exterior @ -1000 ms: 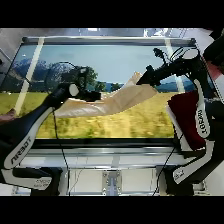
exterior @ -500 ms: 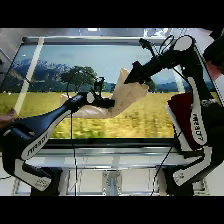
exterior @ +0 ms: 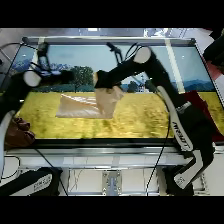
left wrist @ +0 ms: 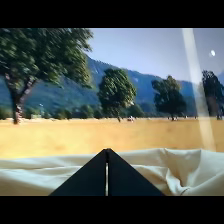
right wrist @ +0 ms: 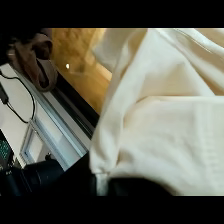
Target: Fold the shirts.
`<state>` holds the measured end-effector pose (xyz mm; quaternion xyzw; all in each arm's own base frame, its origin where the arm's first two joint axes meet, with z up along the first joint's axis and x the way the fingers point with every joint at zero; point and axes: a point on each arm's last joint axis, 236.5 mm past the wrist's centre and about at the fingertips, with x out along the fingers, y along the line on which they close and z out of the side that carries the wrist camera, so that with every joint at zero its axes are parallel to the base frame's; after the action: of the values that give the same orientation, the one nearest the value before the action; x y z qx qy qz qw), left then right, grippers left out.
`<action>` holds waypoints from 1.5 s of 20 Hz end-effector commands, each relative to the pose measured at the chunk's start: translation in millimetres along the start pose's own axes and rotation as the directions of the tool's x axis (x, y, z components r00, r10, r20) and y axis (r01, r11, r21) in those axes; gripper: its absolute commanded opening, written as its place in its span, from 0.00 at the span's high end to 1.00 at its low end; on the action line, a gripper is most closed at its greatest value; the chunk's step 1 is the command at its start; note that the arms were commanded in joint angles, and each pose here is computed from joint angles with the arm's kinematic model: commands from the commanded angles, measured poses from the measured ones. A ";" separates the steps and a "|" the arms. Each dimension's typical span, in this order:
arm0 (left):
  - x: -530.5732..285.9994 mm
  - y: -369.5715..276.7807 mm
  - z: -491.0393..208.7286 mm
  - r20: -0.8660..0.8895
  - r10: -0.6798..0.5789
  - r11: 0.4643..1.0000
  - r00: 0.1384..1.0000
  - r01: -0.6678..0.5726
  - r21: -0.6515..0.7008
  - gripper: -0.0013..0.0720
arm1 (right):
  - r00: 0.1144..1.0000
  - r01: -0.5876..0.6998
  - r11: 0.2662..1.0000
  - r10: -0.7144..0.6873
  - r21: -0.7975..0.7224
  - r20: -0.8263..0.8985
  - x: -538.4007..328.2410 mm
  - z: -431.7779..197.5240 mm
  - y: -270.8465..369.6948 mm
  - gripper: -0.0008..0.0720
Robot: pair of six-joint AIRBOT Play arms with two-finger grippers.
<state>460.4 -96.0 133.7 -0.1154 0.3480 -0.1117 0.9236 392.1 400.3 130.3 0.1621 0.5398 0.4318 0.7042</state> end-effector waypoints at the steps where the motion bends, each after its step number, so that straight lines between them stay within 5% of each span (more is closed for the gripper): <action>1: -82.5 46.6 43.9 0.166 0.115 0.993 0.979 -0.113 -0.018 0.97 | 0.980 -0.083 0.996 0.090 -0.046 0.178 59.8 23.4 57.9 0.49; 2: -96.4 53.0 50.1 0.197 0.132 0.991 0.972 -0.131 -0.018 0.97 | 0.971 -0.097 0.993 0.110 -0.071 0.211 65.7 25.5 74.6 0.19; 7: -110.7 62.8 49.6 0.200 0.157 0.988 0.967 -0.153 -0.037 0.97 | 0.966 -0.041 0.985 0.082 -0.167 0.245 31.1 40.9 81.9 0.17; 10: -103.1 65.7 40.9 0.168 0.158 0.987 0.973 -0.154 -0.042 0.97 | 0.969 0.223 0.959 -0.198 -0.174 0.150 -16.9 30.7 -7.4 0.17; 13: -95.7 68.8 32.0 0.138 0.160 0.987 0.977 -0.155 -0.048 0.97 | 0.875 0.483 0.874 -0.485 -0.058 -0.019 -68.1 1.5 -126.9 0.17; 16: -90.3 69.7 29.2 0.123 0.156 0.987 0.980 -0.150 -0.055 0.97 | 0.917 0.399 0.904 -0.387 0.157 -0.100 -39.8 -21.9 -187.0 0.18; 21: -88.2 70.5 27.1 0.113 0.157 0.987 0.981 -0.151 -0.056 0.97 | 0.994 0.047 0.888 0.005 0.456 -0.113 36.8 -44.6 -214.2 0.18; 30: -88.2 70.5 27.1 0.113 0.157 0.987 0.981 -0.151 -0.055 0.97 | 0.978 -0.018 0.871 0.119 0.492 -0.174 105.0 -72.4 -189.1 0.14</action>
<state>422.7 -0.4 188.1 -0.1159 0.3027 -0.0252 0.9457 424.8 332.7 -91.5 0.3032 0.6929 0.3003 0.5812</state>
